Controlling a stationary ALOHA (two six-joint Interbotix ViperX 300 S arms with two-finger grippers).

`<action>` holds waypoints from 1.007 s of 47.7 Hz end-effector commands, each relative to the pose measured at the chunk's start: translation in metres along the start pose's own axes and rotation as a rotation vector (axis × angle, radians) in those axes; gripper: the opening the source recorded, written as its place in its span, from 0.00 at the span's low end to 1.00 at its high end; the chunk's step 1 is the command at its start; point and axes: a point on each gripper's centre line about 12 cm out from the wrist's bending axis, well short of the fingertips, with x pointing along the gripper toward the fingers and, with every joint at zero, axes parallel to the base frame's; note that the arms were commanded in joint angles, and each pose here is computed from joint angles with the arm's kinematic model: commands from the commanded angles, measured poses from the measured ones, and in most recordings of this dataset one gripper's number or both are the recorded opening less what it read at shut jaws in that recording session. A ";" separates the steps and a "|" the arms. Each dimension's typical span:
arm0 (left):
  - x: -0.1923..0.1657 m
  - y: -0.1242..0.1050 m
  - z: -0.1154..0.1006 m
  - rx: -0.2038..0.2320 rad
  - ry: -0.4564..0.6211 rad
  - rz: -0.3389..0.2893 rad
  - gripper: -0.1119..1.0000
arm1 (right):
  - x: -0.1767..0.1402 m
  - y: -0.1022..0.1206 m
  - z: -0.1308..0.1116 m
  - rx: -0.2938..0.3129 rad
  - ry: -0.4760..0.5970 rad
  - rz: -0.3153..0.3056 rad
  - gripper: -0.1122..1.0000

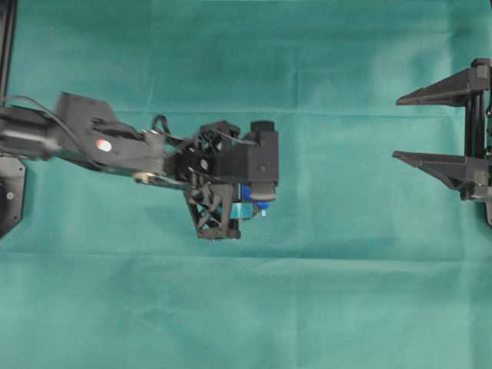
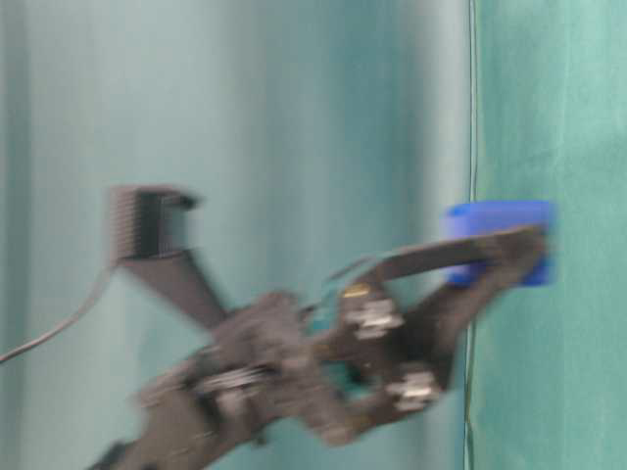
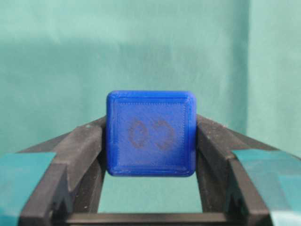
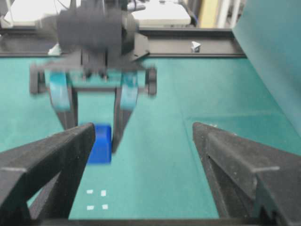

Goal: Handover the blue block to the right arm after grasping it with the left arm, then place it in the designated position.
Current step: 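Lift the blue cube with the left gripper and raise it up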

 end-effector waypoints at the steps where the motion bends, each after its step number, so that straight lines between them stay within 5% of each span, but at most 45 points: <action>1: -0.035 -0.002 0.027 0.005 -0.101 -0.004 0.52 | 0.002 0.001 0.009 -0.001 -0.022 0.001 0.95; 26: -0.126 0.000 0.071 0.015 -0.287 0.001 0.52 | 0.002 0.001 0.009 -0.001 -0.022 0.001 0.95; 48: -0.138 0.001 0.074 0.013 -0.318 0.003 0.52 | 0.002 0.001 0.009 -0.001 -0.022 0.001 0.95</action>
